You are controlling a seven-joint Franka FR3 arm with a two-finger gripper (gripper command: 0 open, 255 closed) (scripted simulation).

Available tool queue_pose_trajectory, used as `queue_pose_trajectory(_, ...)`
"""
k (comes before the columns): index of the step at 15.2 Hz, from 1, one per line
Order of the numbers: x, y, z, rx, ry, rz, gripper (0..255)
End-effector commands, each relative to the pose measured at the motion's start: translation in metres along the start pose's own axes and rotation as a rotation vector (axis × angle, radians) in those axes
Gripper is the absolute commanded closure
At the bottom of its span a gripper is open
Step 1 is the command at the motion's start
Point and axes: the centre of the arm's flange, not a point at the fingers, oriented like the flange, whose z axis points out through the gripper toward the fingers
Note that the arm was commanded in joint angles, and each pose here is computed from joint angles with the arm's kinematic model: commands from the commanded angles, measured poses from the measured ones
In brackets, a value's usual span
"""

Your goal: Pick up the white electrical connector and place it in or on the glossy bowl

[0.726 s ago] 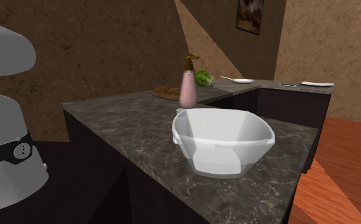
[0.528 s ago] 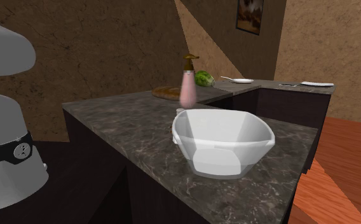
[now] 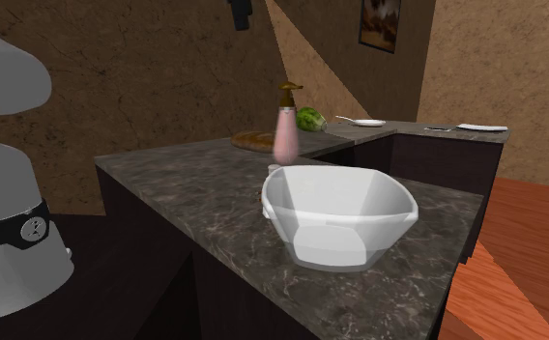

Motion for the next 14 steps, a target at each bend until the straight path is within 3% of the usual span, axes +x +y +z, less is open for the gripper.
queue_pose_trajectory(1, 0.010, -0.010, 0.025, 0.002, -0.008, -0.044, 0)
queue_pose_trajectory(14, 0.050, -0.080, 0.179, 0.015, -0.067, -0.325, 0)
